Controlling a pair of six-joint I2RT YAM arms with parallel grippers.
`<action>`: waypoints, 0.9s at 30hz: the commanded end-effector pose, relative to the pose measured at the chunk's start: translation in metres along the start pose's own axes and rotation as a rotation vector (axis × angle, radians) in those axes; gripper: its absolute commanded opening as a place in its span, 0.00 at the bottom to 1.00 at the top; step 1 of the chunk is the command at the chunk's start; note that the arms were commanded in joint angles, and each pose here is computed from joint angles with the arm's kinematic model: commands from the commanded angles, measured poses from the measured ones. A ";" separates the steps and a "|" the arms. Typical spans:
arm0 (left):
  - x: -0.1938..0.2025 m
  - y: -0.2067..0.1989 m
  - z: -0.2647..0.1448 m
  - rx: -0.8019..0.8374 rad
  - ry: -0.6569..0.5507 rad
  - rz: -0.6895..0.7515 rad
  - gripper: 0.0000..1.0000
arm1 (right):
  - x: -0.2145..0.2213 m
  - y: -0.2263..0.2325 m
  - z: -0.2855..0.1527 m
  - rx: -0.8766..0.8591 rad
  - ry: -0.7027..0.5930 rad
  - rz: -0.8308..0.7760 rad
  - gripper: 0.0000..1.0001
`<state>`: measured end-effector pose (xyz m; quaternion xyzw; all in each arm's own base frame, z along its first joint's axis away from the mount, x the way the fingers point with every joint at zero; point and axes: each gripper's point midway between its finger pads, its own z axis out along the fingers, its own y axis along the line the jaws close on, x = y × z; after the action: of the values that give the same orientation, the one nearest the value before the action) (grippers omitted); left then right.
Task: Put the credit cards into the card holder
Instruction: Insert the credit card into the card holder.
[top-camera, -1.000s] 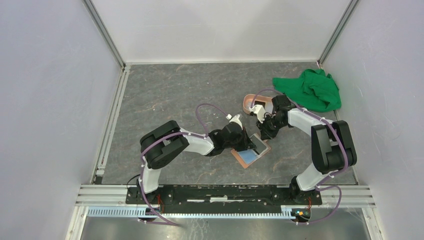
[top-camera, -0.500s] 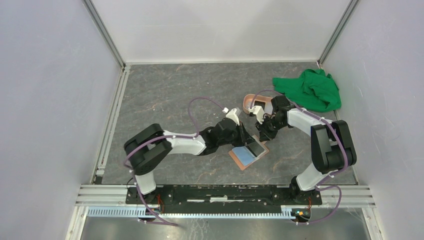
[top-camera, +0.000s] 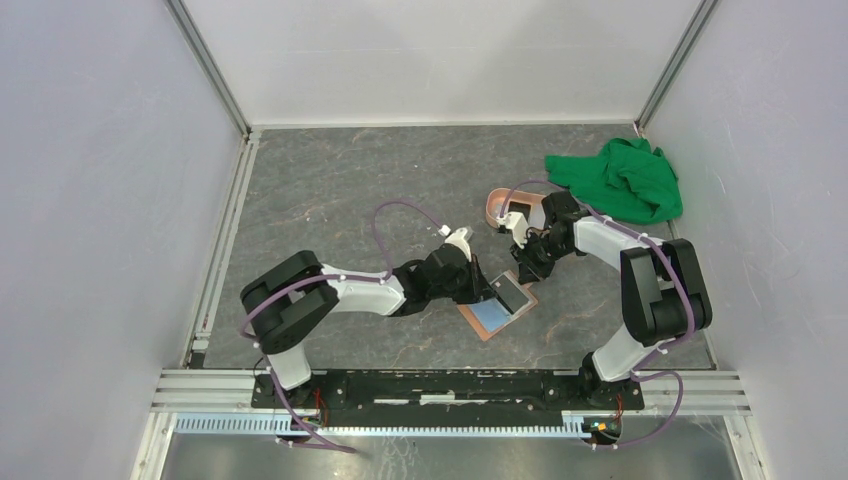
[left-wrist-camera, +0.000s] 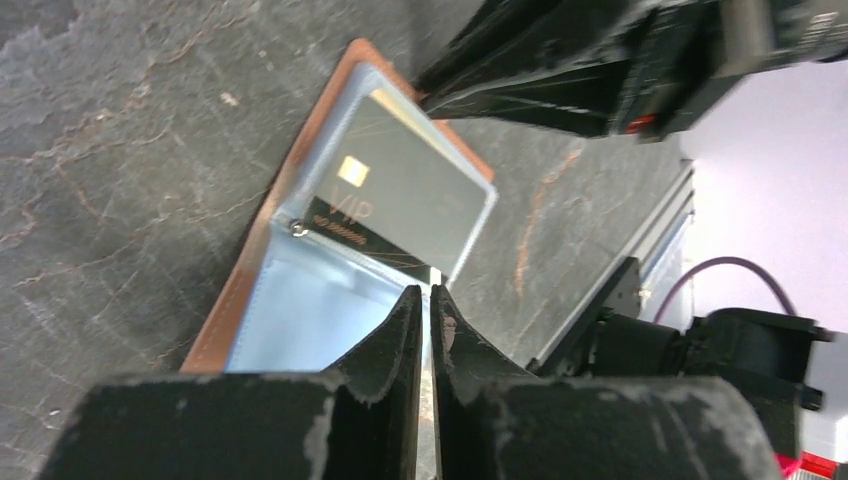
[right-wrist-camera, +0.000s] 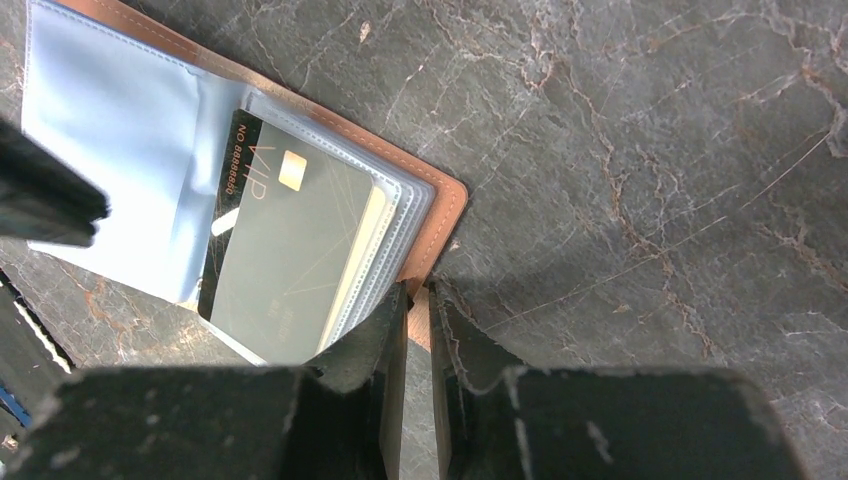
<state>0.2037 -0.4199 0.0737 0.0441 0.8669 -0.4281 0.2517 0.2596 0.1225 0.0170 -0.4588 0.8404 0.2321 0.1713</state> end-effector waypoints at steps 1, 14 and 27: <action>0.012 0.011 0.011 -0.035 0.042 0.008 0.12 | -0.008 0.000 0.000 -0.015 -0.019 -0.008 0.19; 0.013 0.033 0.039 -0.116 0.068 0.037 0.12 | -0.008 0.001 0.000 -0.017 -0.016 -0.006 0.19; -0.013 0.013 0.014 -0.063 0.019 0.098 0.14 | -0.015 -0.001 -0.005 0.005 -0.039 -0.025 0.21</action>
<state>0.2172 -0.4236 0.0267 0.0562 0.9031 -0.3636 0.2214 0.2603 0.1224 0.0171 -0.4586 0.8404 0.2320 0.1721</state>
